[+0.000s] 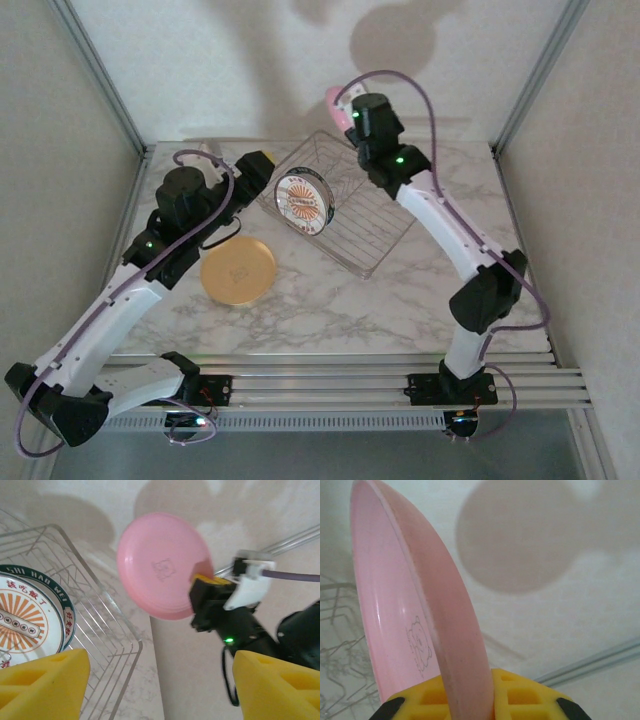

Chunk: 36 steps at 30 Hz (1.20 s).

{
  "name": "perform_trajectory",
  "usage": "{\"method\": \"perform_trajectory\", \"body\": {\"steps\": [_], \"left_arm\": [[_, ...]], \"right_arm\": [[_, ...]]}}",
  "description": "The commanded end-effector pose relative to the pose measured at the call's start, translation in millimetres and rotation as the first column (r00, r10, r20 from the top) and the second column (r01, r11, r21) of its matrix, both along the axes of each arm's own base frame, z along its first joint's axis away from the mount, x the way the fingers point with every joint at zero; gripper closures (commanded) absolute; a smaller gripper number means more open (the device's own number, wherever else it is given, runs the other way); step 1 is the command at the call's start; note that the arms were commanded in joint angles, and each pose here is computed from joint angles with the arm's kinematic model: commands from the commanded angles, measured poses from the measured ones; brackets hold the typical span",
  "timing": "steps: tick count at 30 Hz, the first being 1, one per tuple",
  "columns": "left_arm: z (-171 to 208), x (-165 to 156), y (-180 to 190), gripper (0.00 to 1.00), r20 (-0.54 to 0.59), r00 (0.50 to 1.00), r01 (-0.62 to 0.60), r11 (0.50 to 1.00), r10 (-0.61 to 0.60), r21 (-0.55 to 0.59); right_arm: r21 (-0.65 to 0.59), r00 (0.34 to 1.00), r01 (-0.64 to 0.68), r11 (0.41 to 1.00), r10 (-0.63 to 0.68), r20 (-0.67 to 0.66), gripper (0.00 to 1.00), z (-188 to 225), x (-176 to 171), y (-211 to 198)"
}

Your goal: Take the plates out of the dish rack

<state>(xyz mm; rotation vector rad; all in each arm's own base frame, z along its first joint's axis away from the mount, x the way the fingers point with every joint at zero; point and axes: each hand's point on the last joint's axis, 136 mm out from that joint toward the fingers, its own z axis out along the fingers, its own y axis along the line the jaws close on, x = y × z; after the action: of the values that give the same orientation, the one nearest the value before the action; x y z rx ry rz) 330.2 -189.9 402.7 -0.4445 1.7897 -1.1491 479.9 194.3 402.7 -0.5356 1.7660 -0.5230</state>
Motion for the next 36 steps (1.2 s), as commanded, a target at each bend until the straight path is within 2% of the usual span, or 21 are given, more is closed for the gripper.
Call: {"method": "perform_trajectory", "body": {"steps": [1, 4, 9, 15, 22, 28, 31, 36], "left_arm": [[18.5, -0.7, -21.3, 0.25, 0.051, 0.995, 0.082, 0.997, -0.081, -0.017], [9.8, 5.3, -42.6, 0.25, 0.021, 0.990, 0.136, 0.991, -0.137, 0.008], [-2.6, 15.5, -77.2, 0.25, -0.023, 0.979, 0.202, 0.978, -0.201, 0.053], [-23.8, 31.3, -107.3, 0.25, -0.088, 0.969, 0.242, 0.963, -0.232, 0.116], [-44.7, 44.6, -114.4, 0.32, -0.126, 0.969, 0.231, 0.960, -0.212, 0.161], [-57.1, 47.9, -109.3, 0.47, -0.150, 0.973, 0.201, 0.963, -0.175, 0.182], [-61.9, 48.3, -107.4, 0.62, -0.159, 0.974, 0.191, 0.964, -0.162, 0.187], [-64.1, 47.6, -102.4, 0.96, -0.168, 0.976, 0.169, 0.969, -0.139, 0.180]], "right_arm": [[0.170, 1.000, 0.011, 0.985, -0.015, 0.018, 1.00, 27.0, -21.2, -28.3], [0.294, 0.999, -0.029, 0.955, 0.035, -0.015, 1.00, 31.2, -37.7, -36.4], [0.529, 0.988, -0.091, 0.844, 0.144, -0.060, 1.00, 34.7, -65.0, -39.4], [0.688, 0.957, -0.138, 0.713, 0.274, -0.091, 1.00, 40.6, -91.4, -25.1], [0.816, 0.903, -0.149, 0.559, 0.412, -0.118, 1.00, 45.2, -111.0, 0.1], [0.857, 0.874, -0.133, 0.498, 0.467, -0.136, 1.00, 40.8, -116.9, 11.3], [0.867, 0.862, -0.109, 0.486, 0.481, -0.161, 1.00, 34.5, -117.0, 15.3], [0.865, 0.858, -0.099, 0.492, 0.483, -0.176, 1.00, 28.2, -118.0, 15.3]]}}
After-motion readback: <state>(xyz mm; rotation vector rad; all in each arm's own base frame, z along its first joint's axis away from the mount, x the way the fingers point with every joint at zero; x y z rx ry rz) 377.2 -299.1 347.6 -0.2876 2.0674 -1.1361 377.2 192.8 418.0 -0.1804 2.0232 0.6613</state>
